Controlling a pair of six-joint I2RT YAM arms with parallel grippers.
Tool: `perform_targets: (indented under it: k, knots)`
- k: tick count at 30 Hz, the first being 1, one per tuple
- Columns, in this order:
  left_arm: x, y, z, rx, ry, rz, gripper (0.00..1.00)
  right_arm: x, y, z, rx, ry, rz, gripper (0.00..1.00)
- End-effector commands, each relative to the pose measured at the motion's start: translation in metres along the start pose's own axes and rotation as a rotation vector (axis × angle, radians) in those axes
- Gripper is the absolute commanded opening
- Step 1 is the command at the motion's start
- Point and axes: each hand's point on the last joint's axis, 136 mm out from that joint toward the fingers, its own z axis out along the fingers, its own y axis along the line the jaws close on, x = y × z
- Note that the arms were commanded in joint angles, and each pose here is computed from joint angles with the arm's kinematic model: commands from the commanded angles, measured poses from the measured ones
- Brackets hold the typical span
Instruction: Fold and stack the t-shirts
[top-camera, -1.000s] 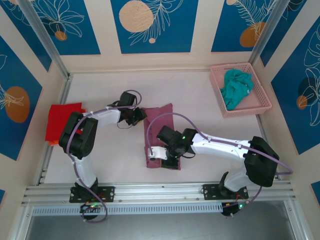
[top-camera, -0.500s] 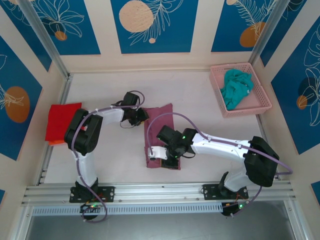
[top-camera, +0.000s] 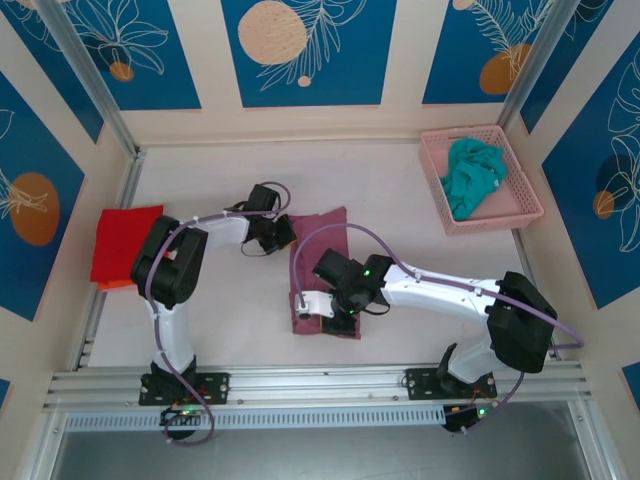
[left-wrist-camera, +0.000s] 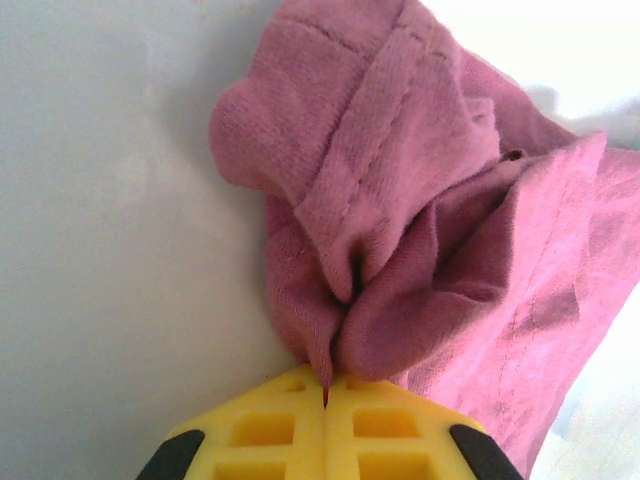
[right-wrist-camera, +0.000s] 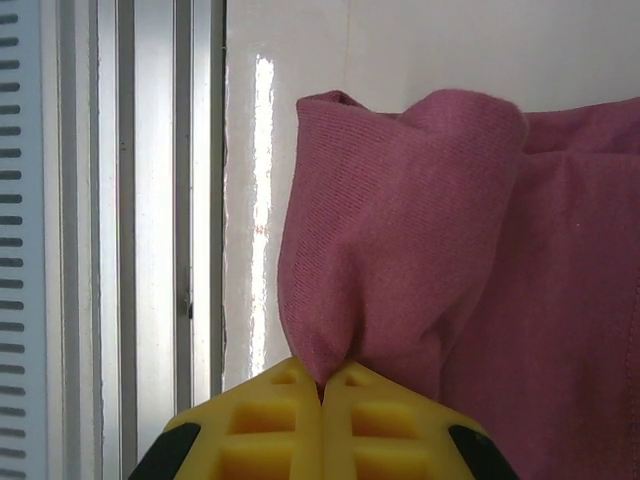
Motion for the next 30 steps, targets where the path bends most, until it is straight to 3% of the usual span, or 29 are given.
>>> perform_targets:
  k: [1,11,21,30]
  knots:
    - [0.011,0.002,0.004,-0.008,0.051,0.053,0.00,-0.008,0.007,-0.018,-0.051,-0.027,-0.004,0.00]
    - [0.026,0.017,0.012,0.012,0.118,0.087,0.00,-0.020,-0.037,-0.052,0.027,-0.051,-0.035,0.00]
    - [0.028,0.037,0.021,0.007,0.154,0.061,0.00,-0.030,-0.136,-0.073,0.181,-0.042,-0.031,0.00]
    - [0.025,0.039,0.024,0.037,0.173,0.064,0.00,-0.040,-0.200,-0.078,0.222,-0.086,-0.004,0.00]
